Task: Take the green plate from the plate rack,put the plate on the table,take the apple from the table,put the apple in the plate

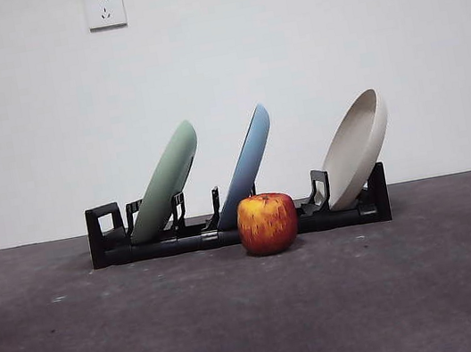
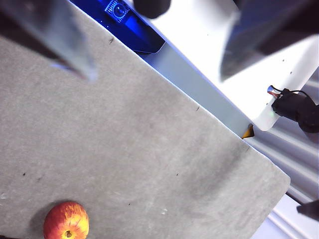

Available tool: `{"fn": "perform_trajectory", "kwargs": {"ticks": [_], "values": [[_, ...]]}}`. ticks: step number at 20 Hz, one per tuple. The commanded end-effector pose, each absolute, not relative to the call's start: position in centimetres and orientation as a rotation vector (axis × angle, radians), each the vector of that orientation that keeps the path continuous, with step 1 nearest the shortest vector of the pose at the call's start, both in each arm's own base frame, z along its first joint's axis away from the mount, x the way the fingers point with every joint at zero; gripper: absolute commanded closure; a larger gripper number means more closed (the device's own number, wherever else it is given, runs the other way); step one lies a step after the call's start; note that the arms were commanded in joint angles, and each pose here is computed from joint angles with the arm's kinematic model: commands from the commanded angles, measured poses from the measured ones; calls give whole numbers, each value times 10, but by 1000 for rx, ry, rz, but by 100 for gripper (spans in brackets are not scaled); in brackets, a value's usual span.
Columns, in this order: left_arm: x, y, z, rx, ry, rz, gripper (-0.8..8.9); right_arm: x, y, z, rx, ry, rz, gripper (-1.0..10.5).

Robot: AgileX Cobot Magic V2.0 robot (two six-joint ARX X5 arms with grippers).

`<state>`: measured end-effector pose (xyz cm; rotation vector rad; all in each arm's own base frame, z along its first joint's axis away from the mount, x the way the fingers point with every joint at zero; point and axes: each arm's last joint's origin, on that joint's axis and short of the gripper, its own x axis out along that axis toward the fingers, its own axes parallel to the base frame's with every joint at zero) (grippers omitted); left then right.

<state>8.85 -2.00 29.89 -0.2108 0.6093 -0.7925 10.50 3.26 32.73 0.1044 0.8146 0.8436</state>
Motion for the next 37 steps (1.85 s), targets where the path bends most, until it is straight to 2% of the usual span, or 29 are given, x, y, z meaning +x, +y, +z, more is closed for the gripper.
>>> {"fn": "perform_trajectory", "kwargs": {"ticks": [1, 5, 10, 22, 29, 37], "values": [[92, -20, 302, -222, 583, -785, 185, 105, 33, 328, 111, 813, 843, 285], [110, -20, 309, -255, 525, -768, 185, 105, 33, 328, 111, 814, 843, 285], [156, -31, 315, -259, 470, -782, 185, 105, 33, 328, 111, 813, 842, 285], [315, -103, 329, -39, 517, -658, 186, 105, 33, 328, 120, 818, 838, 285], [389, -139, 305, 19, 515, -618, 186, 105, 33, 328, 120, 819, 837, 285], [420, -150, 262, 36, 509, -585, 187, 105, 33, 328, 120, 818, 838, 286]]}}
